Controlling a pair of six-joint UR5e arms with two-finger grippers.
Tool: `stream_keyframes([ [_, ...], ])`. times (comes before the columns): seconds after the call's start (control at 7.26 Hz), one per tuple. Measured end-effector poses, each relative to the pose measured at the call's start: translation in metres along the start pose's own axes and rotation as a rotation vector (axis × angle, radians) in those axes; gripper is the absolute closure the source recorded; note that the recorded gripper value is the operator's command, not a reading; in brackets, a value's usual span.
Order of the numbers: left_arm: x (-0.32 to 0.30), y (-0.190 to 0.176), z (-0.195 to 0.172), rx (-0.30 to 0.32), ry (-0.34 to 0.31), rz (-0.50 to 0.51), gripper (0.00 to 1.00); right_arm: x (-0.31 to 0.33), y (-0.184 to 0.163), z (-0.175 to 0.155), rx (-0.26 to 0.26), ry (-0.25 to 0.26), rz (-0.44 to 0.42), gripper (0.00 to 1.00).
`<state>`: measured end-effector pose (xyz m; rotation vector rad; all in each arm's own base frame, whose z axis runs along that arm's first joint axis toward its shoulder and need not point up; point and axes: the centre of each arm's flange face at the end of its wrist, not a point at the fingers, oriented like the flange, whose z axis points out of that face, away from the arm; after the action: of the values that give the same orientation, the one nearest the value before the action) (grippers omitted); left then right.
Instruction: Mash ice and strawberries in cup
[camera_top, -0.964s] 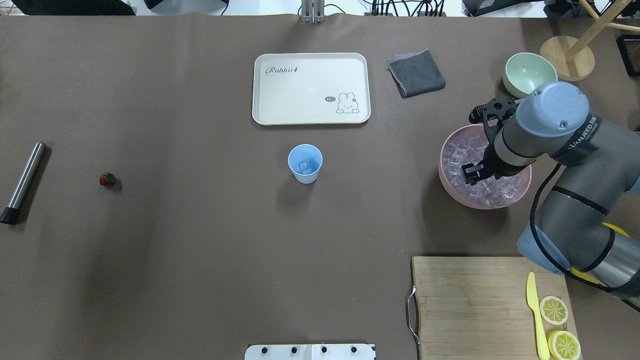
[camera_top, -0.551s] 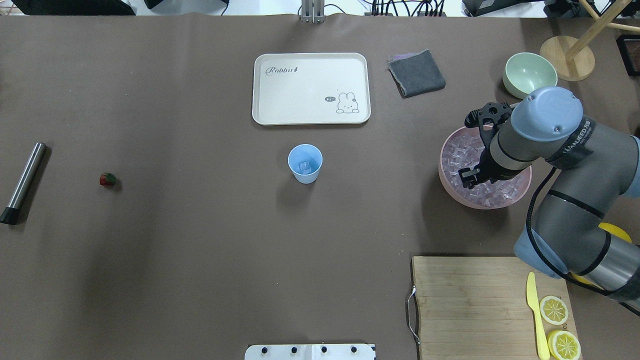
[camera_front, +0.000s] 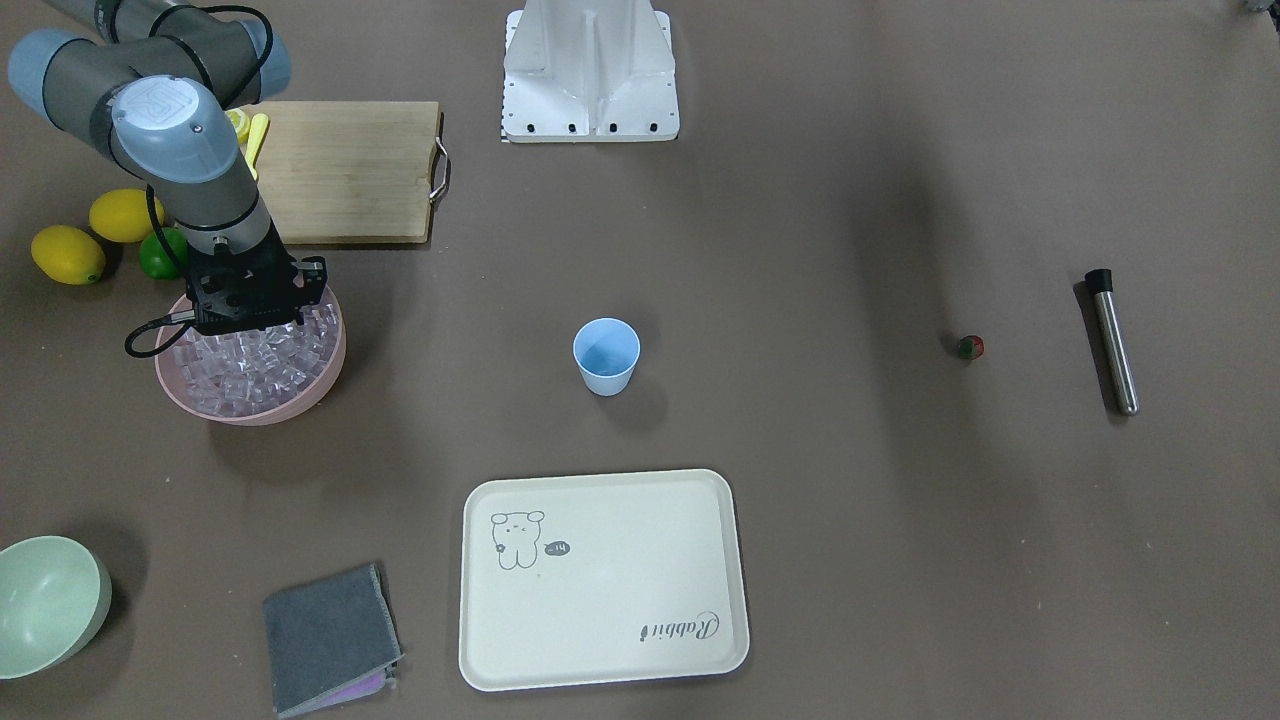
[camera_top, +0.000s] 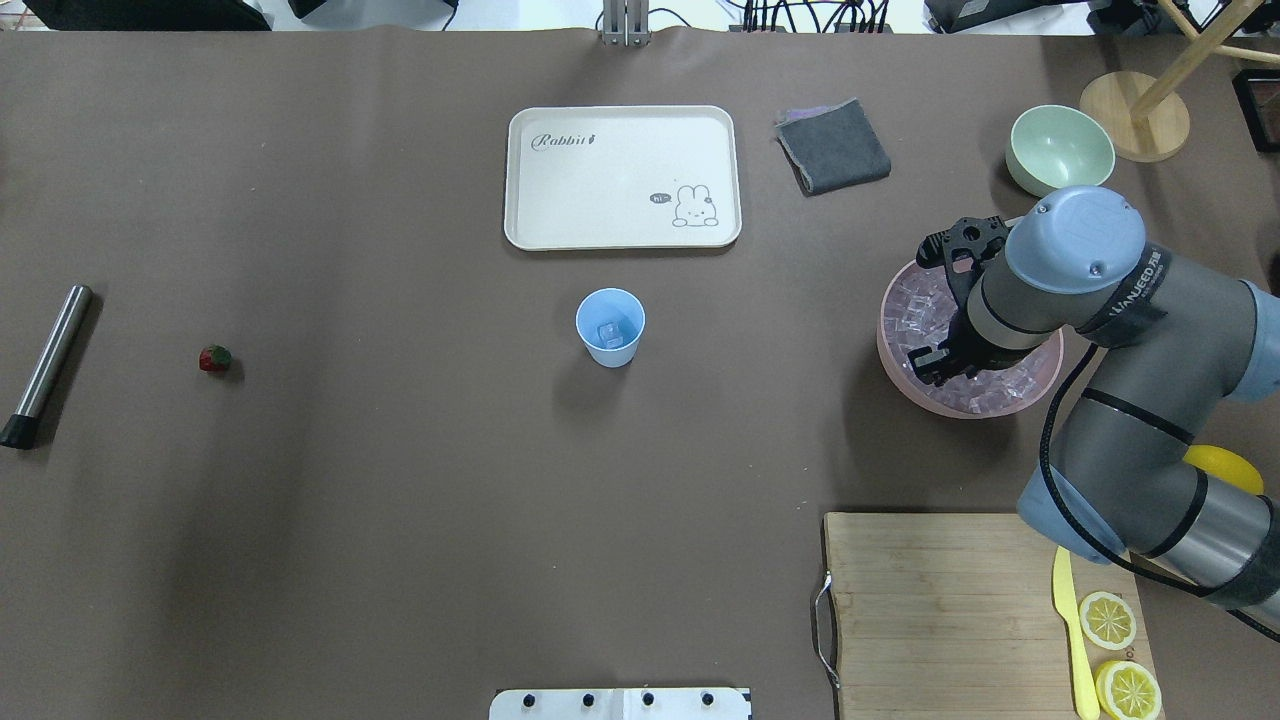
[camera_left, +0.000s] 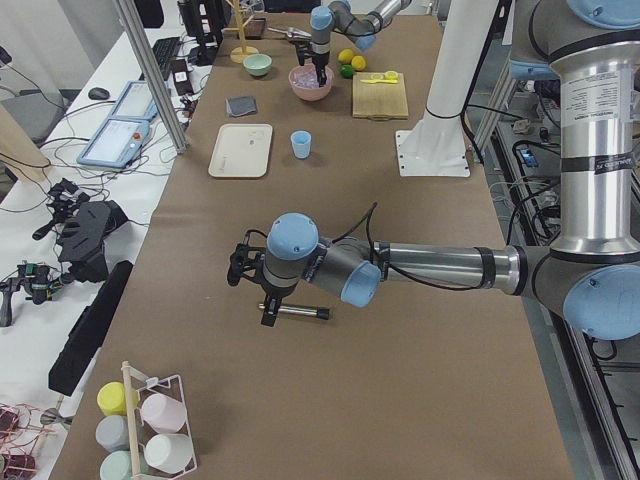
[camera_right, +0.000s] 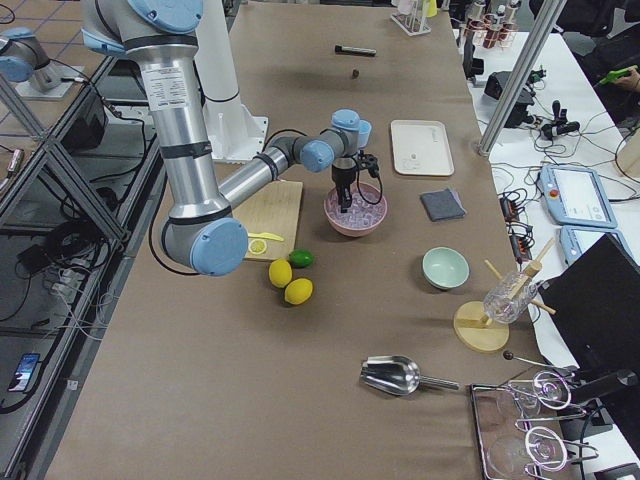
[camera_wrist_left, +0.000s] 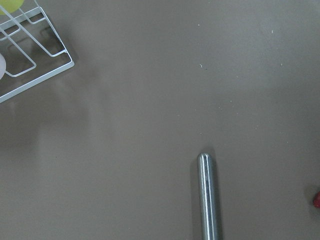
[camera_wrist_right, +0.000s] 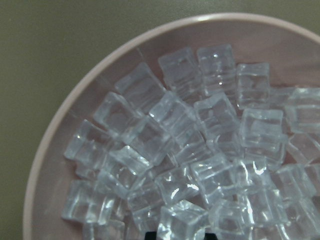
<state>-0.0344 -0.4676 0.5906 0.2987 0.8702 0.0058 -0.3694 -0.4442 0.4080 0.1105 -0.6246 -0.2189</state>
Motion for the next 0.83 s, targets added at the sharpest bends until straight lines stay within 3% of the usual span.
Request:
stream_keyframes([
  [0.83,0.000,0.000,0.000,0.000,0.000,-0.001,0.03,0.007,-0.006,-0.012,0.023,-0.006,0.006,0.73],
])
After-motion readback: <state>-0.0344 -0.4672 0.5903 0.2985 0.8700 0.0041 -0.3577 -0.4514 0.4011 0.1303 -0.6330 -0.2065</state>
